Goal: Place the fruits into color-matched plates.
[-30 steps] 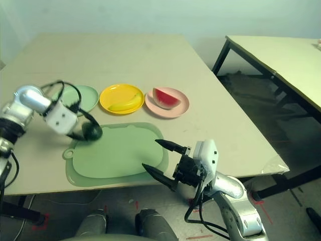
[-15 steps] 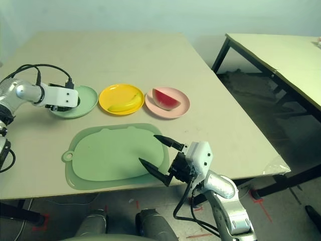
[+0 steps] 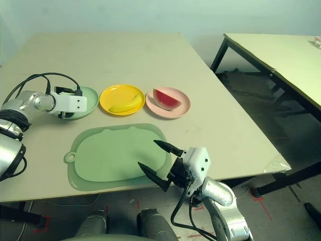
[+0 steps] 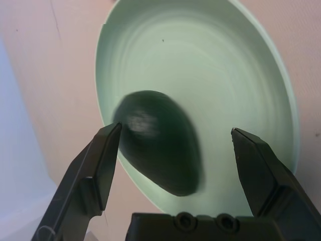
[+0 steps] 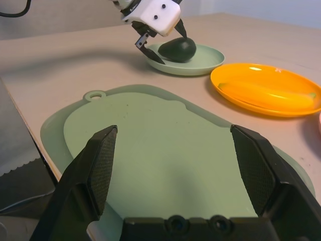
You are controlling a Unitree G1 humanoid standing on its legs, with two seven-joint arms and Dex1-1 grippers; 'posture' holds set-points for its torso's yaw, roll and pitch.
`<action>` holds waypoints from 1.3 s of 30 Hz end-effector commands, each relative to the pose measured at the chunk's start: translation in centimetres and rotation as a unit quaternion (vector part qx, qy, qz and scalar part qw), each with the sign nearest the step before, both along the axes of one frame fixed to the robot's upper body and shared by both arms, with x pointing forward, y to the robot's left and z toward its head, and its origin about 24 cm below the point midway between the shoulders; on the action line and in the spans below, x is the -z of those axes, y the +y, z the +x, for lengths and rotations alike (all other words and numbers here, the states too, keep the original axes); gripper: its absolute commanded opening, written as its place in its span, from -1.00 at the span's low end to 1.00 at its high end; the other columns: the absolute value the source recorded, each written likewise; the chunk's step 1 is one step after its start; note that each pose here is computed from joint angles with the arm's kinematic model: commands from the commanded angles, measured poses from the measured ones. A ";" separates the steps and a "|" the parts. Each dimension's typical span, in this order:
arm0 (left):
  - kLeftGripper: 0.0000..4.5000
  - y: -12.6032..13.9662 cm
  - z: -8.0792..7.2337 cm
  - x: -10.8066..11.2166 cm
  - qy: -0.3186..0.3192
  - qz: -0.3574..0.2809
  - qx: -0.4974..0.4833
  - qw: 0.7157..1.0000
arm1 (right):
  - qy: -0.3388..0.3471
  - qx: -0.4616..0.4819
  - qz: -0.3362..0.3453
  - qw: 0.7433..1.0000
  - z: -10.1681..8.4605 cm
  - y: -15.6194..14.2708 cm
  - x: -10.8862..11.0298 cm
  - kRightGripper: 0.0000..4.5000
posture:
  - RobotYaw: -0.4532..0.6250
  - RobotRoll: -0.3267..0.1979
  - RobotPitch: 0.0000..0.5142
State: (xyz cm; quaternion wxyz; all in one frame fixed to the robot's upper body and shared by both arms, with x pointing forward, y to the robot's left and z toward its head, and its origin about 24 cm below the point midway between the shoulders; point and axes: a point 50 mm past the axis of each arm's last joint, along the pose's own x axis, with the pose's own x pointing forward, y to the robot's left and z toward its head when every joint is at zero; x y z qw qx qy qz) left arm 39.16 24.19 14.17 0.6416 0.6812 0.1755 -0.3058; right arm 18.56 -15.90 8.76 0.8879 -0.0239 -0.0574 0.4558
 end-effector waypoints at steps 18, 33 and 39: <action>0.97 3.6 -3.7 -3.3 -0.078 -0.467 0.018 0.881 | 0.002 0.277 0.027 0.961 1.3 -6.0 2.8 1.00 | -0.10 0.25 -0.73; 0.97 4.8 -15.6 8.6 -0.124 -0.672 -0.270 0.678 | -0.069 0.340 0.033 0.937 0.0 -7.9 3.0 1.00 | -0.03 0.25 -0.68; 0.97 4.4 -16.4 9.8 -0.112 -0.667 -0.302 0.672 | -0.064 0.345 0.027 0.936 -0.9 -8.1 3.0 1.00 | -0.04 0.25 -0.64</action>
